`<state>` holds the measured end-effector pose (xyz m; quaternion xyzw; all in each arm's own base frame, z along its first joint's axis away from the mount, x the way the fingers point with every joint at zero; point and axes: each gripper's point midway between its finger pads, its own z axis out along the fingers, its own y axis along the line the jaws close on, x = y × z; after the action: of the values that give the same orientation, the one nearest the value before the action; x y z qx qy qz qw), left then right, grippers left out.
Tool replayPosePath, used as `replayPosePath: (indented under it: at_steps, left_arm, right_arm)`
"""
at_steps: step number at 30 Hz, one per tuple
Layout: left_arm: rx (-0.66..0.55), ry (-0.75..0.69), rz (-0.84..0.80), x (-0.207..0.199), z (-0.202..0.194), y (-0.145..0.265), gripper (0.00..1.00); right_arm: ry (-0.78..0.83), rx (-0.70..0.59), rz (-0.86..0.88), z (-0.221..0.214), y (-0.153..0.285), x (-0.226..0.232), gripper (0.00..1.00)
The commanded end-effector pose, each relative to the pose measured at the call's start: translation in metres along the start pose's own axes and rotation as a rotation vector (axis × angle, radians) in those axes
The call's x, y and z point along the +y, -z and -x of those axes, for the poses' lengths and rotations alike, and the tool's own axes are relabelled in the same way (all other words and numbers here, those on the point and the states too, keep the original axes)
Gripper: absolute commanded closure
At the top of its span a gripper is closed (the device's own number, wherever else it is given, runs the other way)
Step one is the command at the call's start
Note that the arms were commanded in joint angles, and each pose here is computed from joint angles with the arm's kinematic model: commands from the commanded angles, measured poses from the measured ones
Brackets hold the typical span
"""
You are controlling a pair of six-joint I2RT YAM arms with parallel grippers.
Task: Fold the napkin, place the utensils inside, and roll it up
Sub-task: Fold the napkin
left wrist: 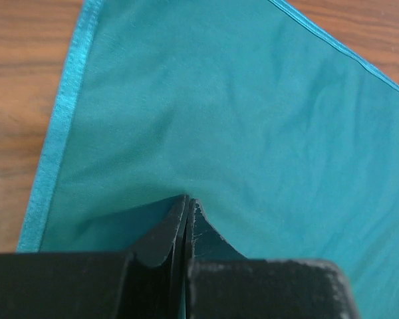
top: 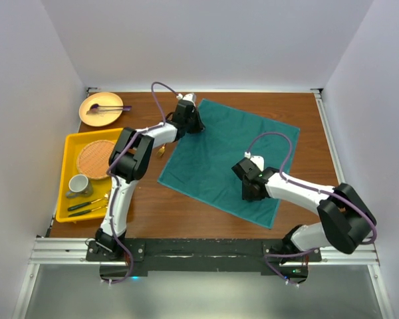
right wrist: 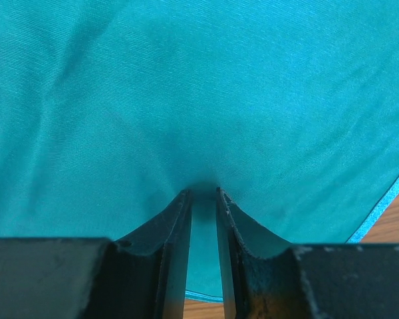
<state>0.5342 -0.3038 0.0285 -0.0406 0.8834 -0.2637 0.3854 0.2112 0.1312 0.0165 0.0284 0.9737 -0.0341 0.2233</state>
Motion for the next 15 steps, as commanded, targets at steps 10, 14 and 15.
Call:
replayPosePath:
  at_steps: [10,14,15]
  left_arm:
    - [0.031,-0.042,-0.045,-0.032,0.044,0.033,0.96]
    - [-0.034,-0.074,-0.058,-0.066,0.097,0.116,0.67]
    - [-0.090,-0.084,-0.055,-0.075,0.120,0.151,0.62]
  right_arm:
    - [0.054,-0.100,0.019,0.045,0.035,0.007,0.60]
    - [0.244,-0.181,0.090,0.086,0.060,0.057,0.37]
    - [0.303,-0.228,0.140,0.098,0.076,0.085,0.34]
